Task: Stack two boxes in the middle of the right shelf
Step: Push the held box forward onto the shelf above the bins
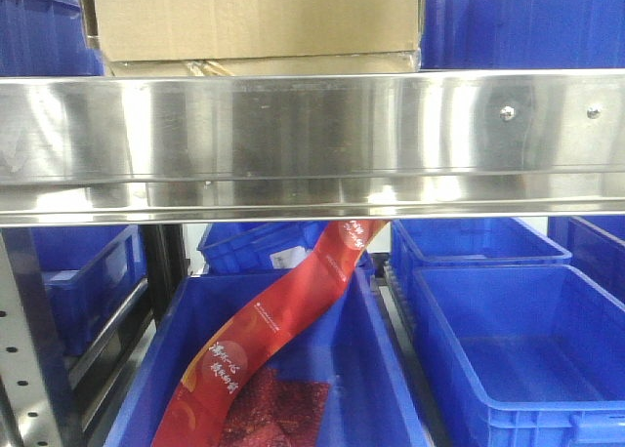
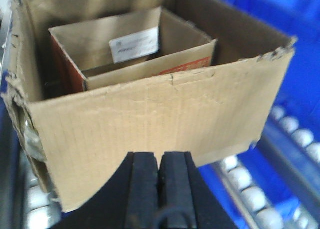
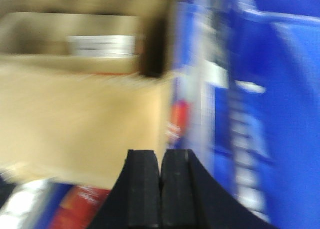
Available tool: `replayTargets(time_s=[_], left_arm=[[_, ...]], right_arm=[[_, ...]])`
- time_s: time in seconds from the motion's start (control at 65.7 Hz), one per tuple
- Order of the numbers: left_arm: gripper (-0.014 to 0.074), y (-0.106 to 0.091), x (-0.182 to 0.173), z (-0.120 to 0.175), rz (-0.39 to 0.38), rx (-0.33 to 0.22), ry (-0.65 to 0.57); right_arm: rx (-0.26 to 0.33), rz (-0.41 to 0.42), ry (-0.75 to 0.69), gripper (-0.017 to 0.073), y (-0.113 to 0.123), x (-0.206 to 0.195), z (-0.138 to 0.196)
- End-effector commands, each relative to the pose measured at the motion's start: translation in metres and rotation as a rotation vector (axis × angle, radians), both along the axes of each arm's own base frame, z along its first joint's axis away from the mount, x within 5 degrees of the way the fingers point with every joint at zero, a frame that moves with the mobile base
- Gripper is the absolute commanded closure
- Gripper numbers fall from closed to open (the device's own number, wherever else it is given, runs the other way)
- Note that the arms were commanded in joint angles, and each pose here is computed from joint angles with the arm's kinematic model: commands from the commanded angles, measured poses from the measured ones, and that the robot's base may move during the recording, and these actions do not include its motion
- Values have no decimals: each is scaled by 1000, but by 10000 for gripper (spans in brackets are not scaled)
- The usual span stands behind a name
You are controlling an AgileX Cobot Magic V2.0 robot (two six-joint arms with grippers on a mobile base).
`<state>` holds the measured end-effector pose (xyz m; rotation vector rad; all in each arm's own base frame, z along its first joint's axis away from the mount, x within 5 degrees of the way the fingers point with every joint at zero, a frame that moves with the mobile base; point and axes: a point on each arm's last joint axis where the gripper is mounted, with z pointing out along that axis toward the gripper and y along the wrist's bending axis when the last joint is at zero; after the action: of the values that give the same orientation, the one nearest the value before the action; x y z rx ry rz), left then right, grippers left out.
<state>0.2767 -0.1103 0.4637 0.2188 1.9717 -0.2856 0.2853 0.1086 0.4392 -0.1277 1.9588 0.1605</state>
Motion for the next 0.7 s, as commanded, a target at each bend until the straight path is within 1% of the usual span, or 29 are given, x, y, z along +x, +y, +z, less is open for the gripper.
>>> replayTargets(time_s=[0.0, 0.03, 0.061, 0.076, 0.091, 0.107, 0.183, 0.259, 0.335, 0.35, 0.426, 0.517, 0.593, 0.685], left_arm=[[694, 8, -15, -4, 9, -89, -86], [694, 13, -21, -10, 22, -113, -93], [694, 17, -25, -19, 34, -124, -87], [694, 21, -29, -18, 43, -137, -102], [694, 23, -31, -24, 48, -137, -97], [694, 27, -36, -24, 54, -146, -116], [694, 40, -54, -41, 77, -151, -138], [694, 54, -74, -54, 105, -156, -160], [694, 65, -95, -68, 131, -155, -167], [694, 67, -101, -72, 135, -155, -167], [694, 76, -121, -84, 152, -157, -179], [694, 81, -143, -92, 152, -166, -209], [694, 84, -156, -96, 151, -173, -231], [694, 87, -169, -93, 149, -186, -272]], right_arm=[[79, -8, -74, 721, -12, -17, 3], [98, -20, -75, 721, -18, -22, 0], [111, -27, -81, 721, -23, -28, -3], [110, -29, -79, 721, -25, -30, -7], [113, -24, -89, 721, -25, -33, -7], [115, -25, -93, 721, -28, -37, -10], [130, -12, -139, 721, -37, -54, -15], [133, -9, -152, 721, -44, -68, -27], [108, -1, -170, 721, -51, -82, -44], [110, 3, -177, 721, -52, -84, -46], [116, 18, -191, 721, -56, -99, -60], [119, 22, -201, 721, -61, -117, -71], [128, 21, -222, 721, -66, -130, -73], [135, 17, -244, 721, -69, -140, -70]])
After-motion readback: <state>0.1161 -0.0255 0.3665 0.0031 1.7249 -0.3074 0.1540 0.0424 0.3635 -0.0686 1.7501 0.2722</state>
